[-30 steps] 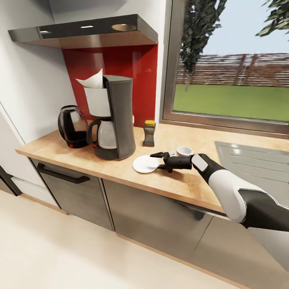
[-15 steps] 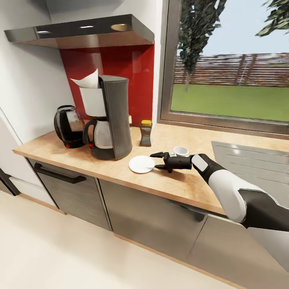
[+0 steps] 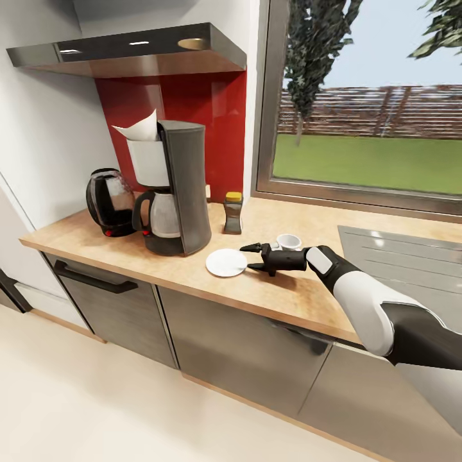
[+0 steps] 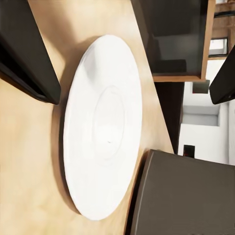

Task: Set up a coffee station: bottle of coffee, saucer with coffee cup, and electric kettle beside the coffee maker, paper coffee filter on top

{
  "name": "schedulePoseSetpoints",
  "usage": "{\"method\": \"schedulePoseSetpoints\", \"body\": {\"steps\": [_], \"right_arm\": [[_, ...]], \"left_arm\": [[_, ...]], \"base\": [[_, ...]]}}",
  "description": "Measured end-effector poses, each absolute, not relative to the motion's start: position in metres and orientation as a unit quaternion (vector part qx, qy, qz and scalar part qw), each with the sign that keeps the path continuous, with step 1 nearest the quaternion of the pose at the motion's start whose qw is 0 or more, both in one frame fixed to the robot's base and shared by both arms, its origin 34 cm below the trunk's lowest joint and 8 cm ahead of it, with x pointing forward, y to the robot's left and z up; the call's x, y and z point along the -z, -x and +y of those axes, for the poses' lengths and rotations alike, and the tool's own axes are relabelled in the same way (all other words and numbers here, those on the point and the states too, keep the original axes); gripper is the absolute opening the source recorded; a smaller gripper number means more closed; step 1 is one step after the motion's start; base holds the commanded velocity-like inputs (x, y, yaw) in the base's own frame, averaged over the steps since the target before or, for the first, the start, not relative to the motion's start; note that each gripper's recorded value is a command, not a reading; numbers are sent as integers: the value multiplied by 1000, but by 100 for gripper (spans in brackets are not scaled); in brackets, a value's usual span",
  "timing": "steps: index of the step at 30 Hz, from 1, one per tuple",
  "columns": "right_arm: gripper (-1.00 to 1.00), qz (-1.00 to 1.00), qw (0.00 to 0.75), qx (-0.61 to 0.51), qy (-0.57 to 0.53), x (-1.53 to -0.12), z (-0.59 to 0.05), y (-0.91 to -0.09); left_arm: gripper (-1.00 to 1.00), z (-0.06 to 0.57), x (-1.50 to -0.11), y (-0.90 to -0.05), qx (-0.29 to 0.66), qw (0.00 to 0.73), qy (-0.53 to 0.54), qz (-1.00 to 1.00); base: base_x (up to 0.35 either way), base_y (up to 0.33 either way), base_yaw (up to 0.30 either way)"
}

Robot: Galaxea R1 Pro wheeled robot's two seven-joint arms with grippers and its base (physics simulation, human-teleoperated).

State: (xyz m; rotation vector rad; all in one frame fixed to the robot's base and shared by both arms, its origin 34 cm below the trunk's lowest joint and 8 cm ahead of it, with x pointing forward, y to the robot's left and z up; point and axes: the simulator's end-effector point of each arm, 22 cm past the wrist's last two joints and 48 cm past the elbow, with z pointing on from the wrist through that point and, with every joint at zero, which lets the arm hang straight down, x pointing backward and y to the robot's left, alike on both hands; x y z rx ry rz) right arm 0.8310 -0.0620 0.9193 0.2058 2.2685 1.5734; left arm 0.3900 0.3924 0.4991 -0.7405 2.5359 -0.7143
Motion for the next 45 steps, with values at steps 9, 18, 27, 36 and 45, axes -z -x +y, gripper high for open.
{"method": "schedulePoseSetpoints", "body": {"steps": [9,18,27,36,45], "right_arm": [[100,805,188,-558,-72,-919,-62,-832],[100,806,189,-556,-70,-919,-62,-832],[100,808,191,-554,-68,-919,-63,-832],[100,809,193,-552,-66,-919,-64,-833],[100,793,184,-580,-43,-925,-48,-821]], "left_arm": [[100,392,-499,-390,256,201,265,908],[100,392,-499,-390,256,201,265,908],[100,392,-499,-390,256,201,265,908],[100,392,-499,-390,256,201,265,908],[100,392,-499,-390,256,201,265,908]], "base": [[-27,-22,0],[-52,-46,0],[-112,-46,0],[-33,-7,0],[-64,0,0]]}}
